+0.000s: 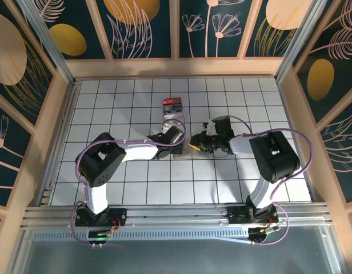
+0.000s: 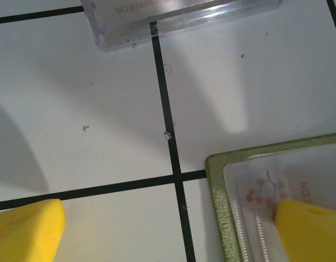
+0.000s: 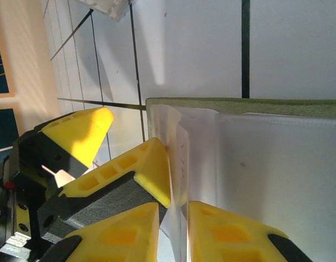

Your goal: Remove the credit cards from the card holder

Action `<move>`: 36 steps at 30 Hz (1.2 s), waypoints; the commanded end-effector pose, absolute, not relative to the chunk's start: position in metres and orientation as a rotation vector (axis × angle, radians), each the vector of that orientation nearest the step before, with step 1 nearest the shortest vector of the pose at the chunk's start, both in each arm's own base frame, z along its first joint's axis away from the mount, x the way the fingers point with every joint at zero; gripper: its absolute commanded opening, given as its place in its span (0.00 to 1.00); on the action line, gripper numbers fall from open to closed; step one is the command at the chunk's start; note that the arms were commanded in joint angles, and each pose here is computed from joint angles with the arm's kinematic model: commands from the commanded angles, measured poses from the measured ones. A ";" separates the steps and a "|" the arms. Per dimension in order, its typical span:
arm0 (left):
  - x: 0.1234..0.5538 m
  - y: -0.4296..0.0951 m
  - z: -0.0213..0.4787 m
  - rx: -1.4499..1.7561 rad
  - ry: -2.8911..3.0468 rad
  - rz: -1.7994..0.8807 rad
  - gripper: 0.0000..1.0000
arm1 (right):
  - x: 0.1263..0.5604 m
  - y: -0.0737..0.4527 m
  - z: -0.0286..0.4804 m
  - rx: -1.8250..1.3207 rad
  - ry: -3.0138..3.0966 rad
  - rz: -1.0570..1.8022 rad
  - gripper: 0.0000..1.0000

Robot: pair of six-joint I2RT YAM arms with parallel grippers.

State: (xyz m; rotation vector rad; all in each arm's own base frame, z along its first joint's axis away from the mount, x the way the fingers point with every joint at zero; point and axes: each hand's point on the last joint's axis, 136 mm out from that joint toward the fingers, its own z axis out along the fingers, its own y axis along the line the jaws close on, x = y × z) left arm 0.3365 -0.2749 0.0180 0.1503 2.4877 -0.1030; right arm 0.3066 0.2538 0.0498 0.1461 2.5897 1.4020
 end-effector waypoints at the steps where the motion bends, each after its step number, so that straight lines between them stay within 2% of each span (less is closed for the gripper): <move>1: 0.322 -0.259 -0.010 0.189 2.568 -0.008 0.99 | 0.310 0.258 0.063 0.141 2.534 1.482 0.22; 3: 0.321 -0.259 -0.011 0.187 2.570 -0.009 0.99 | 0.310 0.261 0.064 0.142 2.520 1.509 0.21; 8: 0.320 -0.256 -0.012 0.187 2.571 0.003 0.99 | 0.311 0.263 0.064 0.140 2.518 1.509 0.11; 16: 0.320 -0.252 -0.012 0.182 2.569 0.031 0.99 | 0.312 0.256 0.059 0.145 2.552 1.420 0.05; 19: 0.320 -0.251 -0.013 0.180 2.571 0.037 0.99 | 0.312 0.254 0.058 0.141 2.563 1.394 0.05; 22: 0.320 -0.252 -0.014 0.184 2.572 0.038 0.99 | 0.310 0.258 0.058 0.130 2.564 1.414 0.14; 25: 0.320 -0.253 -0.014 0.184 2.571 0.033 0.99 | 0.307 0.267 0.058 0.106 2.562 1.433 0.18; 30: 0.320 -0.255 -0.015 0.184 2.577 0.015 0.99 | 0.306 0.276 0.056 0.091 2.561 1.452 0.18; 36: 0.319 -0.251 -0.014 0.172 2.570 0.023 0.99 | 0.308 0.271 0.056 0.100 2.569 1.409 0.12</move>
